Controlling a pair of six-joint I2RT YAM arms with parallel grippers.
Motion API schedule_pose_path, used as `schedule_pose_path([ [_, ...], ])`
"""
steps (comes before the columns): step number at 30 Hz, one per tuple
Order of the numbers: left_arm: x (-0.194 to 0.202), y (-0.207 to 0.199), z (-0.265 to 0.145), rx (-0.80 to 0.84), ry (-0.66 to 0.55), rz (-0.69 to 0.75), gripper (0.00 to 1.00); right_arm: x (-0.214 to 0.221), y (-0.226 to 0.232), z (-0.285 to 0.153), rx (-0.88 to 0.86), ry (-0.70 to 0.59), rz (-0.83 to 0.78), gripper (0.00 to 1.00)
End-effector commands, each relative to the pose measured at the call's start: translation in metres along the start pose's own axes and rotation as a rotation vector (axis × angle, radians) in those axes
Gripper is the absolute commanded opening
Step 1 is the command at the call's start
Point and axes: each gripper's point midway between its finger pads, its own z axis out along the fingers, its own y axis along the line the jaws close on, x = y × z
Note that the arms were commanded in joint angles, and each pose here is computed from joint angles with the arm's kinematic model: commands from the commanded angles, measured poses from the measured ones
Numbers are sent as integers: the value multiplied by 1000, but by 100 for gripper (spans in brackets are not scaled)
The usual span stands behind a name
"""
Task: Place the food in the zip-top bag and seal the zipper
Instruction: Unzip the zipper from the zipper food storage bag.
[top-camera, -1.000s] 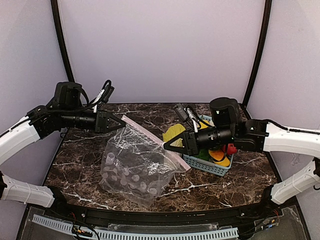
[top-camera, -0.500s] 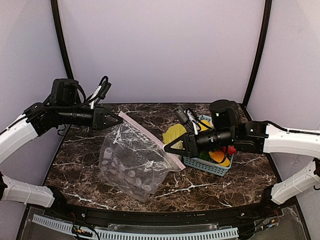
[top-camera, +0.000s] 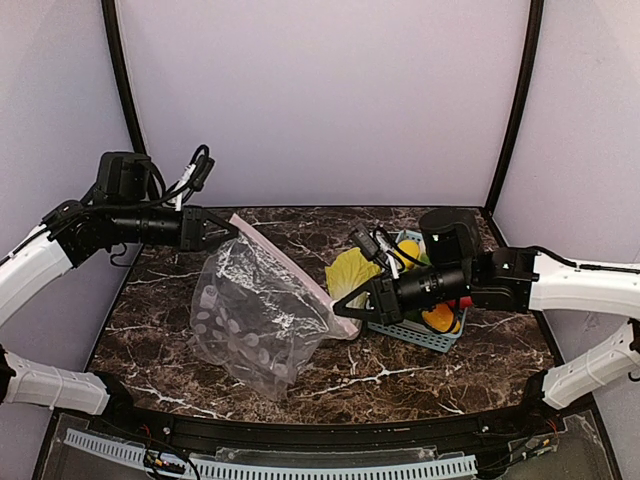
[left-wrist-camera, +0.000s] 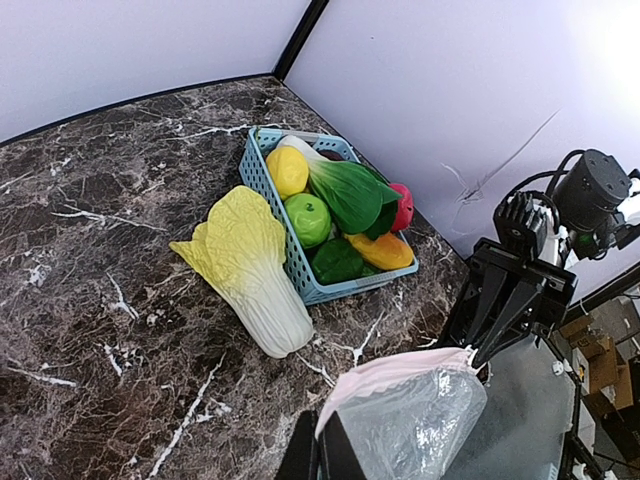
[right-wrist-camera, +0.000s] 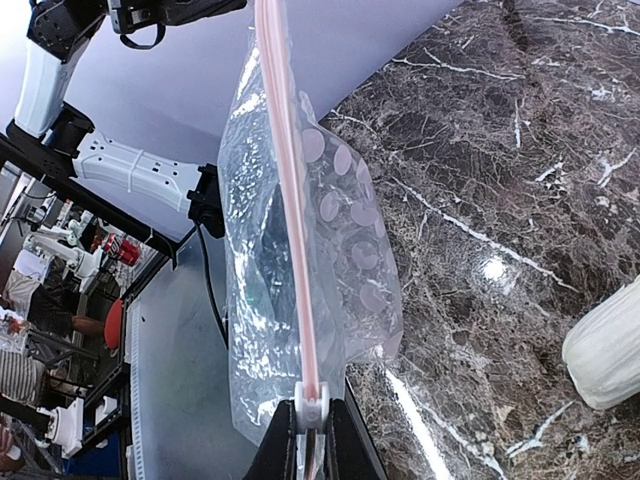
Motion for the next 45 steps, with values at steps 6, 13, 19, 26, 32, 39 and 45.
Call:
schedule_pose_path([
  [6,-22,10,-17,-85,-70,23,1,26,-1,-1,3,80,36,3],
  [13,-23,19,-19,-123,-71,13,1,29,-1,-1,1,87,40,4],
  [19,-21,27,-20,-162,-66,9,1,31,-1,0,1,92,42,3],
  [26,-19,33,-22,-187,-59,8,1,32,-2,2,0,99,44,3],
  [32,-17,36,-21,-195,-53,10,1,29,0,1,0,91,41,5],
  [39,-7,-1,-12,46,-16,72,1,20,3,-4,7,59,28,30],
  [45,9,-38,-17,288,24,103,1,5,3,-15,64,12,-18,59],
])
